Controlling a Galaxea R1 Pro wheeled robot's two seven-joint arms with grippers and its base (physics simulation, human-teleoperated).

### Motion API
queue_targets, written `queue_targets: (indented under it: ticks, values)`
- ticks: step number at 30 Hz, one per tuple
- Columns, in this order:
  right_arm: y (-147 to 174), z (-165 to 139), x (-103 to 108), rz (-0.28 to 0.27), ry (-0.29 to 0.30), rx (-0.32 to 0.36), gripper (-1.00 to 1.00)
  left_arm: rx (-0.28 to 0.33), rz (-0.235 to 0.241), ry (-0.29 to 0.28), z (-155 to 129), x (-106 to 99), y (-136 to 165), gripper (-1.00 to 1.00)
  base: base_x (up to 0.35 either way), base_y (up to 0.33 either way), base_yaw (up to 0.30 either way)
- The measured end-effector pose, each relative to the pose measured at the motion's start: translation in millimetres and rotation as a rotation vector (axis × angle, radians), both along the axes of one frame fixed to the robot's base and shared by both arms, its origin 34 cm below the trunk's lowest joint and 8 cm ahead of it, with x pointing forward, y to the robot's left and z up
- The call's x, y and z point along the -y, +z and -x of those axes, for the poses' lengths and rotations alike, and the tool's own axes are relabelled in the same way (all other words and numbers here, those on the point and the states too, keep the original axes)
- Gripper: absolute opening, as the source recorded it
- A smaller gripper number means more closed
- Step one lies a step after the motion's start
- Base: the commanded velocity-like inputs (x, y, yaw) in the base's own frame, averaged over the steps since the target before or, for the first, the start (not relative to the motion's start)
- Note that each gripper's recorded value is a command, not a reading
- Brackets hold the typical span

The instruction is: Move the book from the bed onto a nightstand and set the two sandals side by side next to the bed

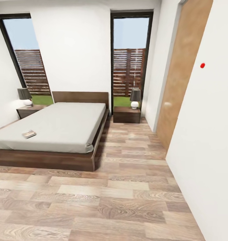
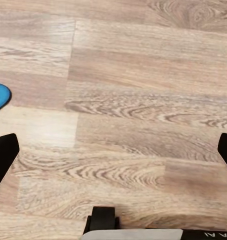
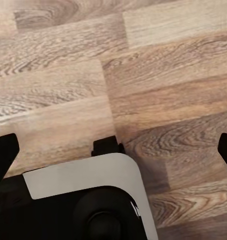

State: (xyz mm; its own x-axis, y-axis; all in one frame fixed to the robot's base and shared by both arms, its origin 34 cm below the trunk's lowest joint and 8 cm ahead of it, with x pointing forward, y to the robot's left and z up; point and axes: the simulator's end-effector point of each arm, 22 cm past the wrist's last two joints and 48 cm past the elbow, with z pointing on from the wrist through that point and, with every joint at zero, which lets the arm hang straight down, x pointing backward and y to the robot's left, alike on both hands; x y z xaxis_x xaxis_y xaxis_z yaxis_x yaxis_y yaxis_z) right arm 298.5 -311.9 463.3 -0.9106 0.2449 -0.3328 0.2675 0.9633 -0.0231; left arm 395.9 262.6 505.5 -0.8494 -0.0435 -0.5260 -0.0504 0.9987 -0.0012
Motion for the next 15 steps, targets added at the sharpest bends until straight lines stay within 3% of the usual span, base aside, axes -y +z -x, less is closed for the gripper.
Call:
queue_targets:
  ticks: [15]
  values:
    - [0.0, 0.0, 0.0, 0.0, 0.0, 0.0, 1.0, 0.0, 0.001, -0.001, 0.0, 0.9, -0.1, 1.0, 0.309, -0.109, 0.004]
